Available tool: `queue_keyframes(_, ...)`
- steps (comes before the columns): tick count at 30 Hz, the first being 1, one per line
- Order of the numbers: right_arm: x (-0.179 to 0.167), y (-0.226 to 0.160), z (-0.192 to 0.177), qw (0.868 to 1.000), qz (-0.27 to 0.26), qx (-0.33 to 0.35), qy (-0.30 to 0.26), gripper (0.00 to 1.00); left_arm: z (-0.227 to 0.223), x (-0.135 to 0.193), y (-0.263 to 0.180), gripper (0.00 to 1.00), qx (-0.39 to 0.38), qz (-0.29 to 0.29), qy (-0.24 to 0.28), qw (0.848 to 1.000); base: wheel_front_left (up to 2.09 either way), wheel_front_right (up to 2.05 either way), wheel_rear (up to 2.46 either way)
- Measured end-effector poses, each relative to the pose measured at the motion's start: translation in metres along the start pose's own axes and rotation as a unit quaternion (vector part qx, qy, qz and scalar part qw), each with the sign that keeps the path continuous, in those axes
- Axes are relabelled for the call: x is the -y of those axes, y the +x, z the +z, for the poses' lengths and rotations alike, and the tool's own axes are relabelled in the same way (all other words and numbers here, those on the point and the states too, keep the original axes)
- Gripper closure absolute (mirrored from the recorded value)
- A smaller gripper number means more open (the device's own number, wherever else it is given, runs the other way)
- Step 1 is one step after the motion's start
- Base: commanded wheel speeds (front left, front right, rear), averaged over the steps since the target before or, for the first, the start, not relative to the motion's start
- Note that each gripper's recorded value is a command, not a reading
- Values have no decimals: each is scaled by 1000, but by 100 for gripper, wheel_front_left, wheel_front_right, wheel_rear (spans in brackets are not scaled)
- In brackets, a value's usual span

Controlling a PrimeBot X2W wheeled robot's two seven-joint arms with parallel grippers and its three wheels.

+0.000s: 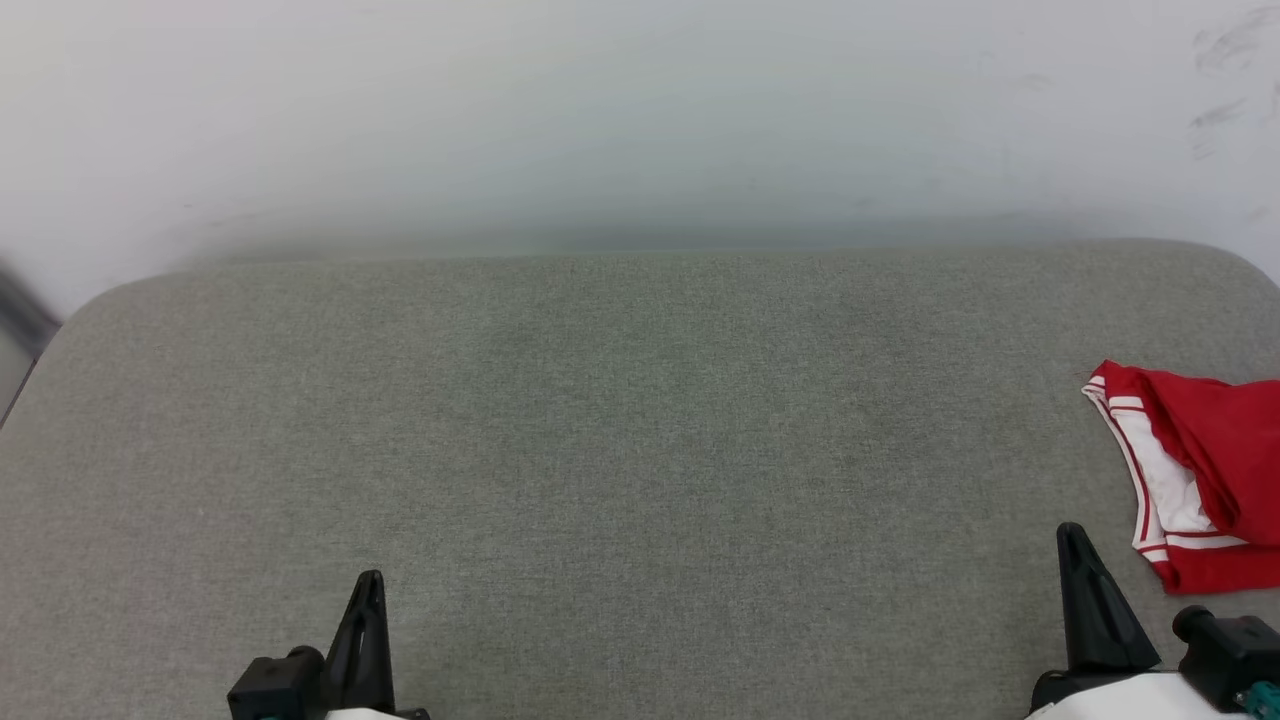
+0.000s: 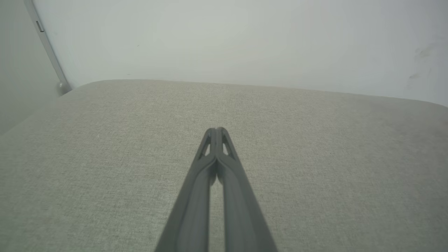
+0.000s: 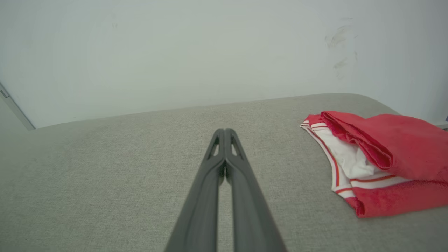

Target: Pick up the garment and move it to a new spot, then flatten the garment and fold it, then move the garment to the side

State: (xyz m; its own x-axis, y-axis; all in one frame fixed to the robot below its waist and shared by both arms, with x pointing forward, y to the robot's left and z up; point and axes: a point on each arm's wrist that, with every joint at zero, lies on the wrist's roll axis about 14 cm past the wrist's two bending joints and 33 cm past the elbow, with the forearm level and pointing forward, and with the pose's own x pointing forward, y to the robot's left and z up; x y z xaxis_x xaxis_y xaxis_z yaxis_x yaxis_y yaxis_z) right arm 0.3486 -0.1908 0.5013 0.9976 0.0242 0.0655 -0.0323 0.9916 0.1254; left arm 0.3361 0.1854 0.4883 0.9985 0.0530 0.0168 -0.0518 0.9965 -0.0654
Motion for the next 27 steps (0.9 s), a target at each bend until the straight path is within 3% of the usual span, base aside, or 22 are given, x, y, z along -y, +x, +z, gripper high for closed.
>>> queue_keyframes(13, 9, 1, -9, 992, -30, -19, 123, 100, -7, -10, 7, 100, -28, 25, -127, 991, 0, 0, 0)
queue_keyframes(27, 13, 9, -9, 969, -49, -23, 242, 100, -10, -13, 15, 100, -44, 35, -253, 966, 0, 0, 0)
